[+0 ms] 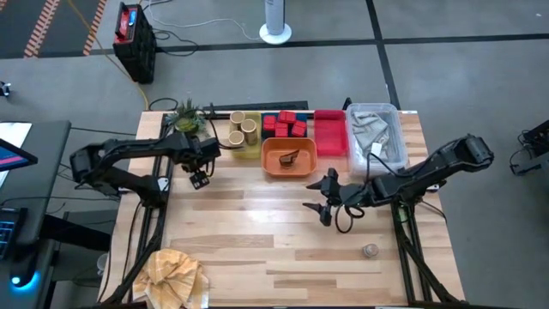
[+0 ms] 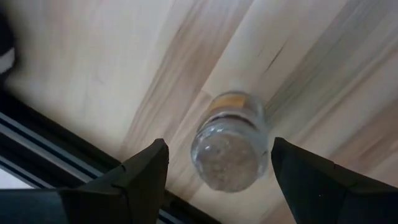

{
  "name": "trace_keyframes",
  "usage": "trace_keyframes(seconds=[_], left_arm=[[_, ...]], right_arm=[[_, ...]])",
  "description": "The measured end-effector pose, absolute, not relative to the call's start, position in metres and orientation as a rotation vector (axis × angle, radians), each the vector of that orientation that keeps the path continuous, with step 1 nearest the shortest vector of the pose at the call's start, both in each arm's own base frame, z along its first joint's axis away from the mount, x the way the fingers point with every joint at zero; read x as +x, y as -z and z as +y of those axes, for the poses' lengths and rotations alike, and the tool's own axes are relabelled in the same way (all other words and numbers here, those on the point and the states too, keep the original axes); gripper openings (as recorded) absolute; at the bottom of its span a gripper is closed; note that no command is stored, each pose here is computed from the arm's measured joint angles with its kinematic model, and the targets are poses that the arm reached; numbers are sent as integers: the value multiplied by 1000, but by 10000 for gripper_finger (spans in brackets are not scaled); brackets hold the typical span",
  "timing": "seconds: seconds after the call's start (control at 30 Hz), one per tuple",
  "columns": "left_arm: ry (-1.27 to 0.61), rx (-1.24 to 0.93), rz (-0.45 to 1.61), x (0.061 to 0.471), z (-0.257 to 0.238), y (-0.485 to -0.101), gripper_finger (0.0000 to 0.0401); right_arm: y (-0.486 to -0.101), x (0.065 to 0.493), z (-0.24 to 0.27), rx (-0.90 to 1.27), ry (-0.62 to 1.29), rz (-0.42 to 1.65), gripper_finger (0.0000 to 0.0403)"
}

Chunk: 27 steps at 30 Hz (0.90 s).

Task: Sort spices by type
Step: Put the left brown seasoning bottle into the pink bin

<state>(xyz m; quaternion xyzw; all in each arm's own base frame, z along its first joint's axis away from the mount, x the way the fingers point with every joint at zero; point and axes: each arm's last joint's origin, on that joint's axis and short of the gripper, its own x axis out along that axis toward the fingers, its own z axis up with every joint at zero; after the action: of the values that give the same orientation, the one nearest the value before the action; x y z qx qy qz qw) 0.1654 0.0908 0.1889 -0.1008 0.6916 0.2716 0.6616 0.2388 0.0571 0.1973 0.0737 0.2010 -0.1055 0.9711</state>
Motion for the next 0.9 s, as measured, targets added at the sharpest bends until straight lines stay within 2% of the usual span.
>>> trace_keyframes(seconds=[0.3, 0.63, 0.9], left_arm=[[-568, -219, 1523, 166, 93, -186, 262], [-562, -265, 1522, 165, 92, -186, 171], [-492, -239, 1507, 169, 89, -186, 171]], right_arm=[[-199, 239, 59, 152, 216, 383, 315], [-199, 239, 59, 150, 215, 383, 315], [-199, 239, 59, 149, 216, 383, 315]])
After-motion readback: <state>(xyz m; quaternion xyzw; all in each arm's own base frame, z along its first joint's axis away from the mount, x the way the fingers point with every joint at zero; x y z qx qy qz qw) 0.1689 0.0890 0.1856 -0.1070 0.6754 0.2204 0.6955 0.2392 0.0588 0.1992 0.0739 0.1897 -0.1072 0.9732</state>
